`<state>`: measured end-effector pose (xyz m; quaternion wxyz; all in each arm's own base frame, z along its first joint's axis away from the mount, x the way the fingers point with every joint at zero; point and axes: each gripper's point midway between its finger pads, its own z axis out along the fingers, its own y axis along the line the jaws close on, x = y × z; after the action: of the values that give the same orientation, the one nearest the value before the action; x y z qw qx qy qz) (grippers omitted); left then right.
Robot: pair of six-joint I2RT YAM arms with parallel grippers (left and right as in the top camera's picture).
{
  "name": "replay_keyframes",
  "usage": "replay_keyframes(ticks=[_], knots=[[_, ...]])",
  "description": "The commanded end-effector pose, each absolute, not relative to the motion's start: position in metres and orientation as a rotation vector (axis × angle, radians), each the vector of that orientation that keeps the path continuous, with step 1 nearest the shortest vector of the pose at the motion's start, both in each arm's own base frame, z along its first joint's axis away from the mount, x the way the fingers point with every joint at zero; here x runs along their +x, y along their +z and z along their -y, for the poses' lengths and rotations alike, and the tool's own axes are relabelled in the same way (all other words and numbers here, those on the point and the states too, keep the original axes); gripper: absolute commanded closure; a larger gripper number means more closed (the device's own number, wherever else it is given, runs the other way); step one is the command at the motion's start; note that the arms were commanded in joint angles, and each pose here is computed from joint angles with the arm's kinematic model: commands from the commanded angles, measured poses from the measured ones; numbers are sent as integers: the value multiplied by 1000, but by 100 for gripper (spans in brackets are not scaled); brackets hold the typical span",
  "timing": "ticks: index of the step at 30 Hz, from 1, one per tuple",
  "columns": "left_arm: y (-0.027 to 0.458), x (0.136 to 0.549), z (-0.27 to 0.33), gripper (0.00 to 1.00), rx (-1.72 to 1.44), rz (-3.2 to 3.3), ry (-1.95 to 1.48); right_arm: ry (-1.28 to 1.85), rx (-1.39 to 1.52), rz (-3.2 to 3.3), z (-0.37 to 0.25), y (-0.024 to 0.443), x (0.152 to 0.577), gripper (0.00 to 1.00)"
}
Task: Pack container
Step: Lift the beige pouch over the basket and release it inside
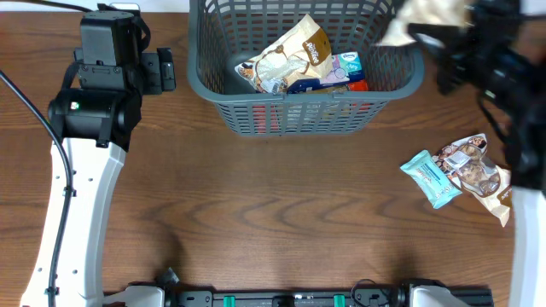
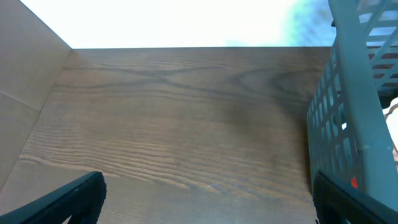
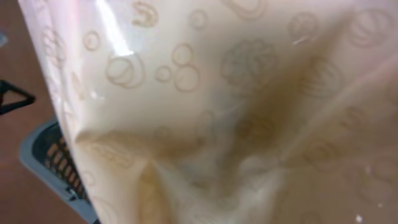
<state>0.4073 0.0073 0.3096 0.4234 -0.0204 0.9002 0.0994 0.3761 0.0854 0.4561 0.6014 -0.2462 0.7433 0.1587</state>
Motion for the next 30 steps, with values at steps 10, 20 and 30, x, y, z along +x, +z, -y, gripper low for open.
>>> replay_keyframes(ticks=[10, 20, 30], knots=[[303, 401, -7, 1, 9, -2298, 273, 581, -443, -1929, -122, 350, 485, 99], [303, 401, -7, 1, 9, -2297, 273, 679, -491, -2128, -168, 264, 496, 39], [304, 402, -7, 1, 8, -2295, 272, 671, -483, -2145, -165, 265, 492, 1]])
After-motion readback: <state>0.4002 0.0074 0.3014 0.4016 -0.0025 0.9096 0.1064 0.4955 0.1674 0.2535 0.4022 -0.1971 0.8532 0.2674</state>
